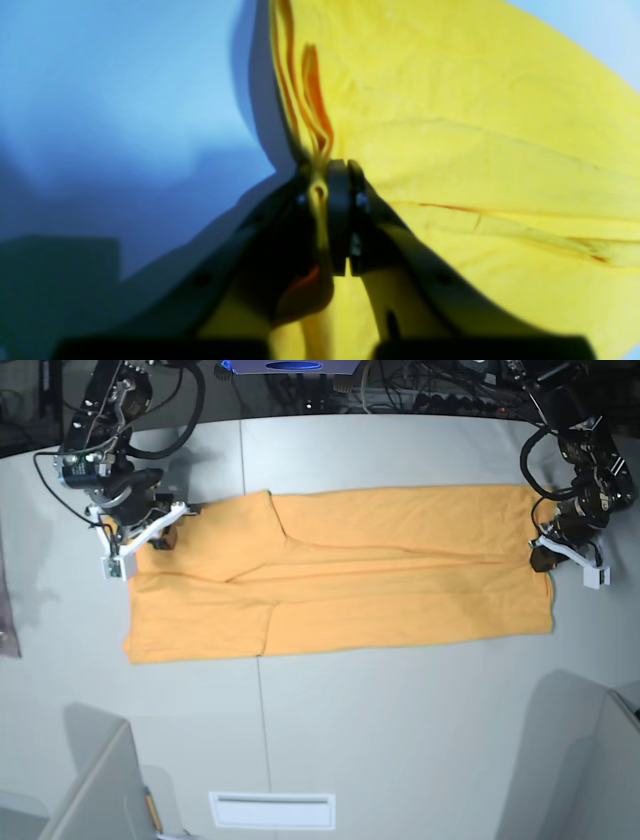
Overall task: Fold the T-shirt properly
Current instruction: 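Release the shirt and reposition both grippers at the folded strip's ends, then grasp the strip end with the left gripper and fold it toward the right gripper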
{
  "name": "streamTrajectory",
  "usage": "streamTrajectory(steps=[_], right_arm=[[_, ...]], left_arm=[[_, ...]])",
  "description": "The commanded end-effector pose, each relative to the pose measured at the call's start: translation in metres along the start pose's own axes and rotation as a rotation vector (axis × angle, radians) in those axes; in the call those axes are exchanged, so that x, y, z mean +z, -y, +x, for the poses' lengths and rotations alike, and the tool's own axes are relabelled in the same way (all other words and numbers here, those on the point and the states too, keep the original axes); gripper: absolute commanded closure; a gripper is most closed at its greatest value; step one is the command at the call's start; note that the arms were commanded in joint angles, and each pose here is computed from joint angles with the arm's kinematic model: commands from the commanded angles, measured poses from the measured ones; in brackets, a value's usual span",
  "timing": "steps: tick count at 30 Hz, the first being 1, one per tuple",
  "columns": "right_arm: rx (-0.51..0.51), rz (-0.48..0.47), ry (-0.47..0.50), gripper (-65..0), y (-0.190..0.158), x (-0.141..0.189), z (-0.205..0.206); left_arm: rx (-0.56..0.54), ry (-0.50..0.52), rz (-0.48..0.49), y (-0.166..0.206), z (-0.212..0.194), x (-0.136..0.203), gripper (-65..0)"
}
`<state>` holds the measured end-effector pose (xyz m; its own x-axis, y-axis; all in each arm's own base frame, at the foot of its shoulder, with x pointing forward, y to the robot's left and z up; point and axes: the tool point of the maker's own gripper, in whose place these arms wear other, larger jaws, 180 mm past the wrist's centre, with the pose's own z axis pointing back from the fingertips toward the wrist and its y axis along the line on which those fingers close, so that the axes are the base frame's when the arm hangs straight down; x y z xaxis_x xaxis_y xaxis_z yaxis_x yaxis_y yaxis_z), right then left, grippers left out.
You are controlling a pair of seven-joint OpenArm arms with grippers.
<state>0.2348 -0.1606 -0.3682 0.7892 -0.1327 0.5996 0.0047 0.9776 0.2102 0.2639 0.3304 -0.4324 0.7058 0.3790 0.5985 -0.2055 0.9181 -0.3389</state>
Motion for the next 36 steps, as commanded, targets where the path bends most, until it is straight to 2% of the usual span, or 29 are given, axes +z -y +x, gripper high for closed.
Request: streamTrajectory(steps=[1, 9, 12, 17, 22, 25, 36], right_arm=[[0.007, 0.009, 0.043, 0.0, -0.002, 0.003, 0.013], [0.005, 0.011, 0.022, 0.0, -0.002, 0.003, 0.009], [0.004, 0.010, 0.021, 0.0, -0.002, 0.003, 0.009], [-0.011, 0.022, 0.025, 0.0, -0.008, 0.001, 0.009], [-0.018, 0.036, 0.027, 0.0, -0.014, 0.000, 0.009], [-0.020, 0.035, 0.028, 0.0, -0.013, 0.000, 0.010], [-0.023, 0.031, 0.027, 0.0, -0.012, 0.000, 0.009]], left_arm=[[-0.031, -0.027, 0.035, -0.008, 0.005, 0.004, 0.0], [-0.176, 0.086, 0.073, -0.005, 0.060, 0.033, 0.0], [-0.218, 0.117, 0.102, -0.007, 0.066, 0.051, 0.0], [-0.335, 0.157, 0.101, 0.017, 0.075, 0.072, 0.0], [-0.401, 0.169, 0.039, 0.057, 0.064, 0.074, 0.0], [-0.384, 0.133, 0.026, 0.074, 0.054, 0.068, 0.0], [-0.380, 0.079, -0.166, 0.165, 0.019, 0.038, 0.0]])
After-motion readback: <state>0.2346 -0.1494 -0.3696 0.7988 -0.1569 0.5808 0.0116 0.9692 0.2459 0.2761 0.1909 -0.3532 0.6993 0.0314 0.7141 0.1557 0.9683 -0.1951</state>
